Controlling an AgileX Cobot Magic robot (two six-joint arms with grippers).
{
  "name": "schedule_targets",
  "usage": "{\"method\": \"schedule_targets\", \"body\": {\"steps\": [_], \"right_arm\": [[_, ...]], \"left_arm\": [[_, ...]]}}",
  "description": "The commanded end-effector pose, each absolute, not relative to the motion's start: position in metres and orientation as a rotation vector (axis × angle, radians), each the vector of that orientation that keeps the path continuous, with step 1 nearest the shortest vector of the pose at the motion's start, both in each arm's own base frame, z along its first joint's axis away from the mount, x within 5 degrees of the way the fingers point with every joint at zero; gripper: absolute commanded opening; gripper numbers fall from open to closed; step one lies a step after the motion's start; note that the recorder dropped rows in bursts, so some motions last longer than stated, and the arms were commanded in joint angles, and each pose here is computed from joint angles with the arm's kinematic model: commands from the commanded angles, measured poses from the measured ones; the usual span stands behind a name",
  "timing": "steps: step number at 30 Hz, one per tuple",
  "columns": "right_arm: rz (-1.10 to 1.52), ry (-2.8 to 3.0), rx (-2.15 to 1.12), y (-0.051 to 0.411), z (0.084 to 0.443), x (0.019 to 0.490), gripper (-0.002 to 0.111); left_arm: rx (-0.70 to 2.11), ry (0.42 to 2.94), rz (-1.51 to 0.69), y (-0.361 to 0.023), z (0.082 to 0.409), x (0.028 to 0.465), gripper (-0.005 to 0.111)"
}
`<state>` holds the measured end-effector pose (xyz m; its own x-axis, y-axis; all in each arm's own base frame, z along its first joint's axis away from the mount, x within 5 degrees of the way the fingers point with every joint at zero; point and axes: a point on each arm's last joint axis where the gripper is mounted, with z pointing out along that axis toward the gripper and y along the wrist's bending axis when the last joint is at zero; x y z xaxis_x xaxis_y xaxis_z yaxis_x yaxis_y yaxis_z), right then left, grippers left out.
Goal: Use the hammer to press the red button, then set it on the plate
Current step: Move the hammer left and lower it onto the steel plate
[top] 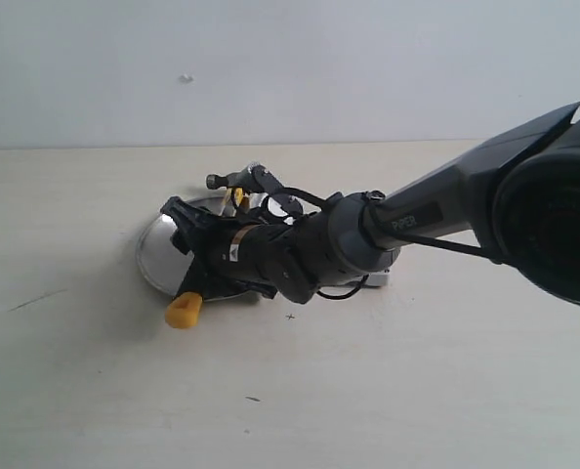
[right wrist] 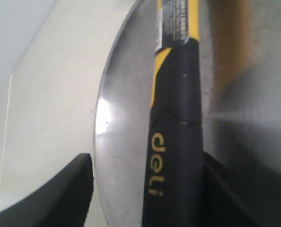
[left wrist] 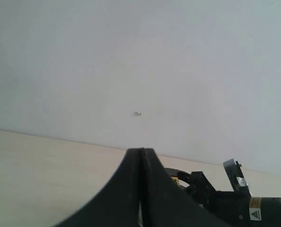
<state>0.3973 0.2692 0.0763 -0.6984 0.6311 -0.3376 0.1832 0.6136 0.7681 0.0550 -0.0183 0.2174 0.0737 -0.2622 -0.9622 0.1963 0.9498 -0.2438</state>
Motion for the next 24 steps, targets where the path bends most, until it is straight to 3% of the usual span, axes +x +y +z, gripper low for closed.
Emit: {"method": "schedule_targets", "body": {"steps": [1, 12, 18, 24], "right_arm": [[0.969, 2.197, 0.568, 0.2654, 0.1002, 0.4045, 0.06], [0.916, 2.244, 0.588, 0.2594, 0.1076, 0.4041, 0.06], [0.889, 2.269, 0.577, 0.2587, 0.1056, 0.403, 0.073], [0.864, 2.295, 0.586, 0.2568, 0.1034, 0.4022, 0.073]], "left_arm": [[-0.058, 1.461, -0.345, -0.0182, 0.2164, 0.0553, 0.0], [-0.058, 1.461, -0.345, -0.0182, 0.2164, 0.0553, 0.0], [-0.058, 1.461, -0.345, -0.0182, 0.2164, 0.0553, 0.0], [-0.058, 1.461, -0.345, -0.0182, 0.2164, 0.0553, 0.0]]}}
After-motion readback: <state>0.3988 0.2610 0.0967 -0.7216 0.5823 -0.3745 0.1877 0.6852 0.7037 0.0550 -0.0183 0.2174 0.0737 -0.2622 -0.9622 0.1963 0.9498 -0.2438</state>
